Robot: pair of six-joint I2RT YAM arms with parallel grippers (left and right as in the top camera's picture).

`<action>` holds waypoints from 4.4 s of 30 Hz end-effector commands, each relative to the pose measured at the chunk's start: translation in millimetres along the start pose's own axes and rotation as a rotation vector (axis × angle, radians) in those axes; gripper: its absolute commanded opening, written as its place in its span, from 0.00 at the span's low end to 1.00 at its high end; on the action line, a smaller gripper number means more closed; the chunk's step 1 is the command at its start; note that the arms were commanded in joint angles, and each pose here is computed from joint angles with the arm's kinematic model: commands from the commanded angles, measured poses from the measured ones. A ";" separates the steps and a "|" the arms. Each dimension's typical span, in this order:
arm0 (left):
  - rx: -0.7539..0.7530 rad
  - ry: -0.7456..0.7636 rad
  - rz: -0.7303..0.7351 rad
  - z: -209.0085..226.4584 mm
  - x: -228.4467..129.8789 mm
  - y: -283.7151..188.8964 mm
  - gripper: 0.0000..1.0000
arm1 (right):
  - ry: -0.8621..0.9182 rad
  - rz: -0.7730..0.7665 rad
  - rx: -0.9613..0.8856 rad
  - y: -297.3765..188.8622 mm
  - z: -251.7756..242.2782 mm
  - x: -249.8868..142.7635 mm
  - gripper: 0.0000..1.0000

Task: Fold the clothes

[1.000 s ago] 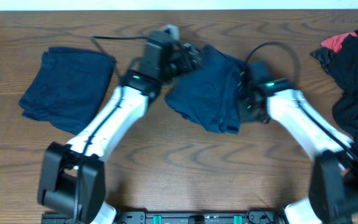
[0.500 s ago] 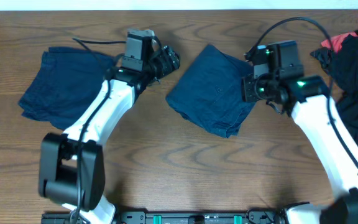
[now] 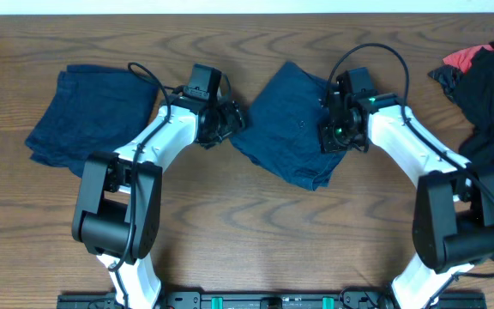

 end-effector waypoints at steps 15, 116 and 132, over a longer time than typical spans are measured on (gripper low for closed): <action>0.205 0.162 0.352 29.4 -88.5 6.2 0.77 | 0.037 -0.134 -0.150 7.3 -17.6 24.0 0.05; 0.152 0.544 -0.193 -27.0 -22.1 -117.0 0.98 | -0.016 -0.345 -0.139 -14.6 -7.6 -42.4 0.31; -0.134 0.784 -0.054 -9.8 1.9 -15.5 0.98 | 0.034 -0.323 -0.141 -22.3 -10.0 -50.8 0.37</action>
Point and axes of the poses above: each gripper's point midway between its finger pads, its own y axis out along the fingers, its own z axis along the line the jaws close on, x = y × z, the point moved 5 cm from there along -y, back along the fingers, and after that the axes turned 10 degrees about y, right-handed, at the moved point
